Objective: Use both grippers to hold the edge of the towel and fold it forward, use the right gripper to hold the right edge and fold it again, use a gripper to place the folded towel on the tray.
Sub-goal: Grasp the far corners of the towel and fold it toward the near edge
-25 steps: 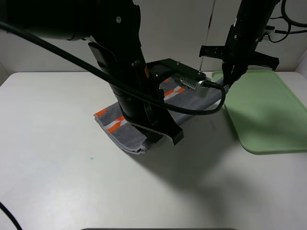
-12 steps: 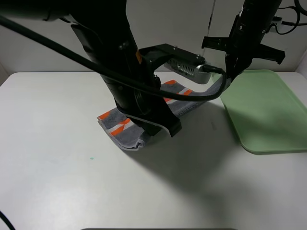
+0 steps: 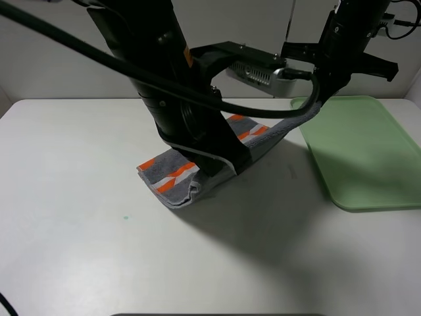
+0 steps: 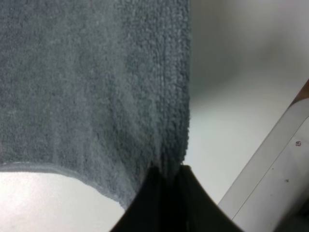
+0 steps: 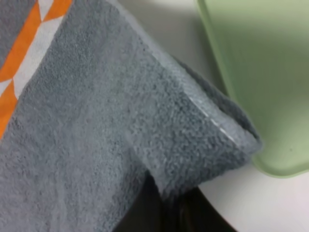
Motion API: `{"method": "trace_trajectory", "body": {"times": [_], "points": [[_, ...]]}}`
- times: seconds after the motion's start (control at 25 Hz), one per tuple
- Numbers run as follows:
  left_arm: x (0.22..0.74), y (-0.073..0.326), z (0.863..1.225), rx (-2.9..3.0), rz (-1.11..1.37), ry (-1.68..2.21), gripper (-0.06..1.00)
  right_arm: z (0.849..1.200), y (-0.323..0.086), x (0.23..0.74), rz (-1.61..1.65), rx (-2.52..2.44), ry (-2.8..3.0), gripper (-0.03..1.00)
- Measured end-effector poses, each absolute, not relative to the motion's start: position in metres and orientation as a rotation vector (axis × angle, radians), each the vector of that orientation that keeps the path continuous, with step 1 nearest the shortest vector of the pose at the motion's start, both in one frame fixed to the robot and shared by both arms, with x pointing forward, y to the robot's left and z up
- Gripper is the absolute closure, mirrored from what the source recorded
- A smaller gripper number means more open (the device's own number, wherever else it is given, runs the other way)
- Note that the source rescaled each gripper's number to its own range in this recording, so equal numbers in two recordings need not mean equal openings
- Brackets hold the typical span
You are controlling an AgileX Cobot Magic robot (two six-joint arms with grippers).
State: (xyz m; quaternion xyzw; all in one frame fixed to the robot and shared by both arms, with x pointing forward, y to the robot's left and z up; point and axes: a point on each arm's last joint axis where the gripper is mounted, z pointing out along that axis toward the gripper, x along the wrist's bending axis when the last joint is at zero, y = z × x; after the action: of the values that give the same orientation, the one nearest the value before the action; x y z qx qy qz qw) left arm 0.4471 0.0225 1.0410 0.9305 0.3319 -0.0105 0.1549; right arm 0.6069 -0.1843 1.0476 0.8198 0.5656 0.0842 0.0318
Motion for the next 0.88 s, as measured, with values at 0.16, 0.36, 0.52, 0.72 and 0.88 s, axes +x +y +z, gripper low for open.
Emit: {"method": "trace_trajectory", "body": {"times": [0.16, 0.36, 0.52, 0.72, 0.88], "points": [[0.450, 0.025, 1.041, 2.685, 0.031, 0.944, 0.94, 1.048, -0.184, 0.607, 0.259, 2.524, 1.742, 0.97], [0.455, 0.029, 1.039, 2.703, 0.134, 0.944, 0.94, 1.041, -0.184, 0.609, 0.236, 2.531, 1.745, 0.97], [0.457, 0.031, 1.035, 2.716, 0.171, 0.937, 0.94, 1.039, -0.179, 0.617, 0.256, 2.551, 1.747, 0.97], [0.468, 0.039, 1.035, 2.680, 0.187, 1.002, 0.94, 1.047, -0.173, 0.630, 0.339, 2.557, 1.736, 0.97], [0.485, 0.054, 1.035, 2.644, 0.206, 1.086, 0.94, 1.048, -0.170, 0.635, 0.364, 2.573, 1.726, 0.97]]}}
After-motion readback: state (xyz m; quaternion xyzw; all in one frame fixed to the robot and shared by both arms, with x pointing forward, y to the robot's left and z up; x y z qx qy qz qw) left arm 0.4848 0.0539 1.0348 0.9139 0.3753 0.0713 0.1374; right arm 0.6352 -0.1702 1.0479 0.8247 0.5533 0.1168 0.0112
